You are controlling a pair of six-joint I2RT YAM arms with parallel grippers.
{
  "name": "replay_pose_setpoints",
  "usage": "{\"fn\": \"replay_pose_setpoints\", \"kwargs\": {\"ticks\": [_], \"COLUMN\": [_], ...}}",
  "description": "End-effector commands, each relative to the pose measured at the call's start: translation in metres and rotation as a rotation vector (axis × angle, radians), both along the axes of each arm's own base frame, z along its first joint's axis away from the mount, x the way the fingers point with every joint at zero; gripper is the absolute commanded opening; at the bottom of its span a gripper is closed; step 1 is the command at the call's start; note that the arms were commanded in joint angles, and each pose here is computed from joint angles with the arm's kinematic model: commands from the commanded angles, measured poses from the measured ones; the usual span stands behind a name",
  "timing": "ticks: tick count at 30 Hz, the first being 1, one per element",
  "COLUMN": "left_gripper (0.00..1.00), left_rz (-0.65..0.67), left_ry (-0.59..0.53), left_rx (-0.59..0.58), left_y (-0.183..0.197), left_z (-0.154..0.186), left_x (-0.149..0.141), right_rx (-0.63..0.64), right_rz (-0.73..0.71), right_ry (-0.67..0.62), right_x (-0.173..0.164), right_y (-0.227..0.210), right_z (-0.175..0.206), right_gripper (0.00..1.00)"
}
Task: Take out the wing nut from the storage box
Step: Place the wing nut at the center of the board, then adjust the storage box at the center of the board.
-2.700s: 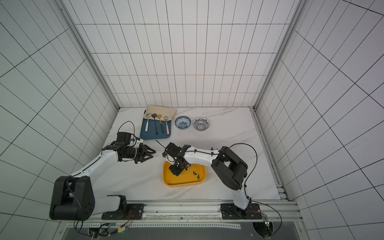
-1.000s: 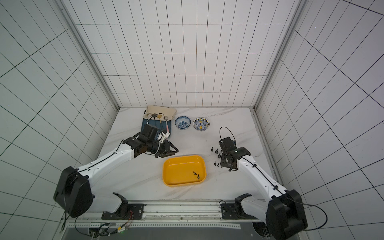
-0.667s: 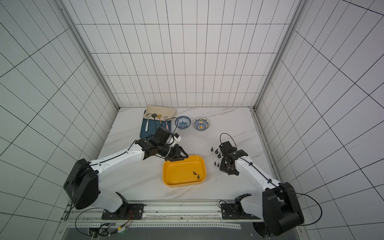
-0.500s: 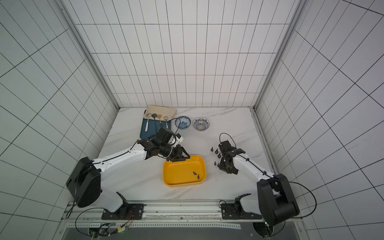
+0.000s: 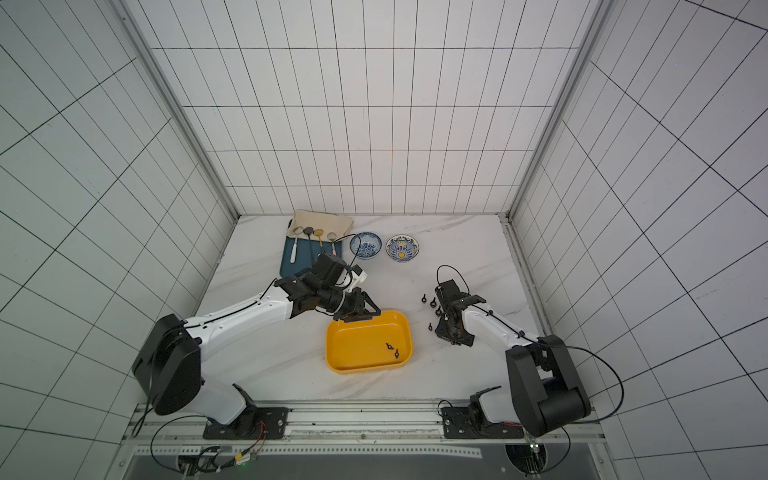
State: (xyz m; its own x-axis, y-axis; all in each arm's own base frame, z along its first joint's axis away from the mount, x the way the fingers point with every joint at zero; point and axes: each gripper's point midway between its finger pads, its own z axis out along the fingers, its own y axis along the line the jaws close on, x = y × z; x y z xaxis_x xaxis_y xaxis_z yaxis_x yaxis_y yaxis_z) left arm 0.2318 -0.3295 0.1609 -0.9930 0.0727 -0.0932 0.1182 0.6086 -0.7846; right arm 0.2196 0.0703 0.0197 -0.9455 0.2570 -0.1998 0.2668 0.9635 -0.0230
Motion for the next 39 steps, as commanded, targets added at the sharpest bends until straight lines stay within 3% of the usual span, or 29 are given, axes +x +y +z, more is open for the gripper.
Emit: {"fn": "replay_pose_setpoints", "kwargs": {"ticks": [1,7,22,33,39], "left_gripper": [0.40,0.40,0.40,0.40,0.40], "left_rz": [-0.019,-0.023,-0.017,-0.013,-0.008], "left_ry": [-0.026,-0.022,-0.015,-0.022,-0.033], "left_rx": [-0.023,-0.026,-0.023,-0.025,-0.004], "left_y": [-0.006,-0.006,-0.005,-0.004,0.000], "left_z": [0.006,0.007,0.006,0.008,0.008], "left_x": [0.003,0.002,0.001,0.001,0.001], "right_rx": [0.011,0.011,0.013,0.001,-0.053], "right_rz": [0.003,0.007,0.007,0.005,-0.011], "right_ry": [0.039,0.051,0.016,-0.043,-0.198], "right_x": [-0.004,-0.008,-0.007,-0.007,0.007], "right_y": [0.001,0.000,-0.002,-0.009,-0.023], "right_z": [-0.008,-0.009,0.005,0.038,0.085], "right_gripper": [0.06,0.13,0.18,0.26,0.26]}}
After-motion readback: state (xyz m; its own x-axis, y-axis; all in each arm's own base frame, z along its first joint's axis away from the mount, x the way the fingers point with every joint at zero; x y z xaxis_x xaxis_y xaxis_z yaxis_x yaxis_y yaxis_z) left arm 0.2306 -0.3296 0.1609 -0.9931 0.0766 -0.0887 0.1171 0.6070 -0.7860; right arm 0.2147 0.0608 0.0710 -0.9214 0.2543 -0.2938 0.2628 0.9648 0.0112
